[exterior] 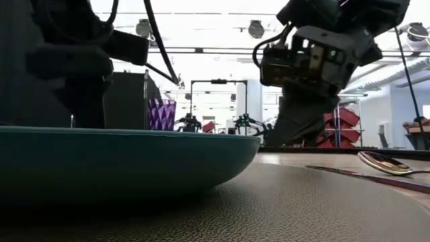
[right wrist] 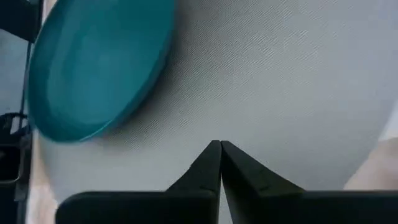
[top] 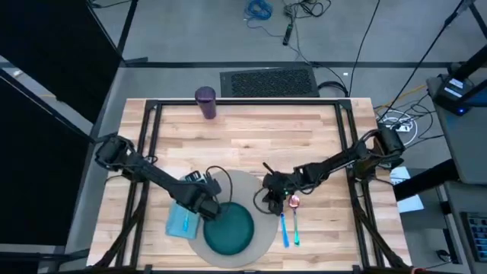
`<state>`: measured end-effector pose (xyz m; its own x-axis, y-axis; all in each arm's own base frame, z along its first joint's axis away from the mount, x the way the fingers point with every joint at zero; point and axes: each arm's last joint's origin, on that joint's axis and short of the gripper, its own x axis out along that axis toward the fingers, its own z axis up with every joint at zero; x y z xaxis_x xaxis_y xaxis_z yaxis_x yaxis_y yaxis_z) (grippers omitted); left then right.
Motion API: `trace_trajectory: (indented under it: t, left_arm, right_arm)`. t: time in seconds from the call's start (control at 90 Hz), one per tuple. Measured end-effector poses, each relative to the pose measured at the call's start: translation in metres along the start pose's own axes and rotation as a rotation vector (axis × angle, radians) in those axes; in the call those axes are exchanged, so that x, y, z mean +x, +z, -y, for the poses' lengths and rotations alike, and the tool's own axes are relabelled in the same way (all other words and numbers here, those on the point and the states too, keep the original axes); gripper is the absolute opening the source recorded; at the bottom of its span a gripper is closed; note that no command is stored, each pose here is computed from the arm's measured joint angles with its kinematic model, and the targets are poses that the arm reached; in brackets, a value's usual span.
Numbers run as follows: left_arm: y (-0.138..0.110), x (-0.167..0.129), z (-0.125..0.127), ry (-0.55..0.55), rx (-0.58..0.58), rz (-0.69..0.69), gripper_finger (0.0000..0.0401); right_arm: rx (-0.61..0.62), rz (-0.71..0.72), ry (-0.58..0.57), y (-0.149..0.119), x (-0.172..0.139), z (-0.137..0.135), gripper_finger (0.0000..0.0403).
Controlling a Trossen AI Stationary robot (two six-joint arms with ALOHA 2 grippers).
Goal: Set table place
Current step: Adjust the gray placemat
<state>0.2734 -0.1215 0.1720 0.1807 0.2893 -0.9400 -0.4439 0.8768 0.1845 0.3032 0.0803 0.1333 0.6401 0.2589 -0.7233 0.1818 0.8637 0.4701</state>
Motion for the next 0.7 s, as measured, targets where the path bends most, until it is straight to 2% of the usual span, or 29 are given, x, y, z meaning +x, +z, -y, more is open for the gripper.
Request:
trace_trajectory:
  t: [0.222, 0.7]
  left_arm:
    - [0.002, 0.001, -0.001, 0.004, 0.0, 0.015, 0.0162]
    - [0.004, 0.001, -0.001, 0.004, -0.005, 0.022, 0.0162]
  right_arm:
    - [0.031, -0.057, -0.077, -0.014, 0.009, 0.003, 0.0]
    - [0.02, -0.108, -0.152, -0.017, 0.011, 0.011, 0.0]
